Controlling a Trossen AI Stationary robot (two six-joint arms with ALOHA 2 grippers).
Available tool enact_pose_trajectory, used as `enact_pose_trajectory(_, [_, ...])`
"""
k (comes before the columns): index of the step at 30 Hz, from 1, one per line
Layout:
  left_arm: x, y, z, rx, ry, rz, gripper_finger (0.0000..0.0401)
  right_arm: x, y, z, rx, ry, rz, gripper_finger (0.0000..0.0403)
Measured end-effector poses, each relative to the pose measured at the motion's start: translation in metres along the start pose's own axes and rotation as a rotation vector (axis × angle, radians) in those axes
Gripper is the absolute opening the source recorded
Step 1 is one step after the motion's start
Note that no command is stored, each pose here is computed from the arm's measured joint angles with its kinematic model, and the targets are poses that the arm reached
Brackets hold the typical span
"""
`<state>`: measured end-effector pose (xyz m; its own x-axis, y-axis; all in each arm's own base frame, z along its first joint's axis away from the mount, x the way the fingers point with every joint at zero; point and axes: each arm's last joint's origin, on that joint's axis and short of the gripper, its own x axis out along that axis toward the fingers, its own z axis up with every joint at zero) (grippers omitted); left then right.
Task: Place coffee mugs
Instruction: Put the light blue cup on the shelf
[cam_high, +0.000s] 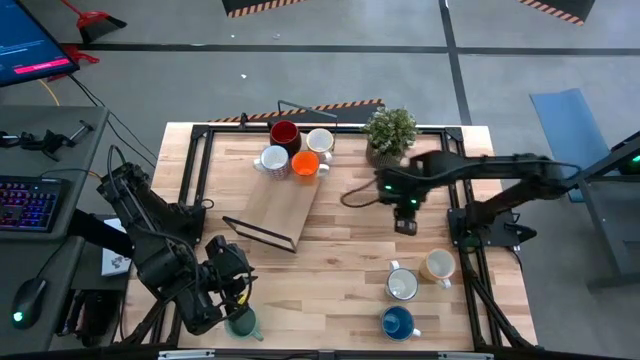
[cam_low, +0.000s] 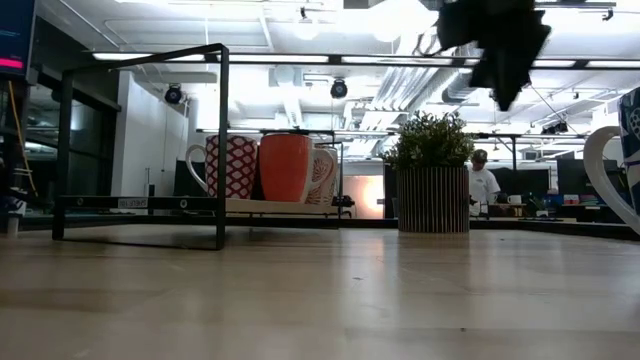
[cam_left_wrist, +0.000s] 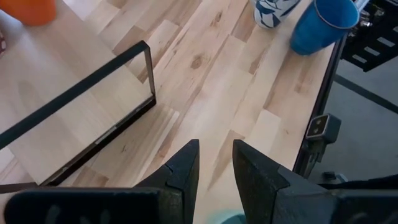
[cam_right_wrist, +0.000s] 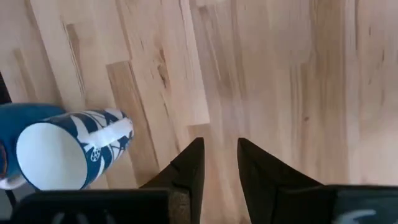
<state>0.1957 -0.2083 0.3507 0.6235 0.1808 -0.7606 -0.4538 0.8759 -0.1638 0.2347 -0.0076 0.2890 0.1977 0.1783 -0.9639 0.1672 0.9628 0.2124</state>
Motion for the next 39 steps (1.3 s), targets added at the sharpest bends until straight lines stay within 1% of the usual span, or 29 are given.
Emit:
enact_pose_trajectory(5, [0.003,0.002,0.004,-0.014,-0.003,0.012,0.0087,0.003,0.003,-0.039,0.059,-0.120,0.040,0.0078])
enact_pose_trajectory(8, [0.005,0.002,0.006,-0.021,-0.004,0.018,0.0087,0.006,0.005,-0.056,0.102,-0.189,0.075,0.0078])
enact_pose_trajectory(10, [0.006,0.003,0.007,-0.026,-0.005,0.021,0.0087,0.008,0.007,-0.065,0.102,-0.247,0.106,0.0078])
enact_pose_trajectory(12, [0.006,0.003,0.008,-0.029,-0.006,0.024,0.0087,0.012,0.009,-0.072,0.071,-0.308,0.138,0.0078])
enact_pose_trajectory(16, [0.008,0.004,0.010,-0.037,-0.008,0.028,0.0087,0.022,0.013,-0.082,-0.039,-0.453,0.208,0.0078])
enact_pose_trajectory(19, [0.008,0.003,0.011,-0.041,-0.009,0.025,0.0087,0.033,0.015,-0.089,-0.093,-0.558,0.265,0.0078])
enact_pose_trajectory(21, [0.008,0.002,0.011,-0.051,-0.012,0.015,0.0087,0.040,0.015,-0.093,-0.114,-0.624,0.304,0.0078])
enact_pose_trajectory(25, [0.009,-0.003,0.014,-0.111,-0.019,-0.035,0.0087,0.048,0.014,-0.097,-0.125,-0.732,0.362,0.0078])
enact_pose_trajectory(28, [0.012,-0.007,0.016,-0.137,0.049,-0.083,0.0087,0.050,0.013,-0.099,-0.107,-0.769,0.390,0.0078])
enact_pose_trajectory(34, [0.027,-0.018,0.001,-0.059,0.302,-0.108,0.0087,0.051,0.012,-0.099,-0.083,-0.779,0.373,0.0078])
enact_pose_trajectory(39, [0.046,-0.032,-0.017,0.023,0.349,-0.062,0.0087,0.051,0.012,-0.099,-0.080,-0.779,0.367,0.0078])
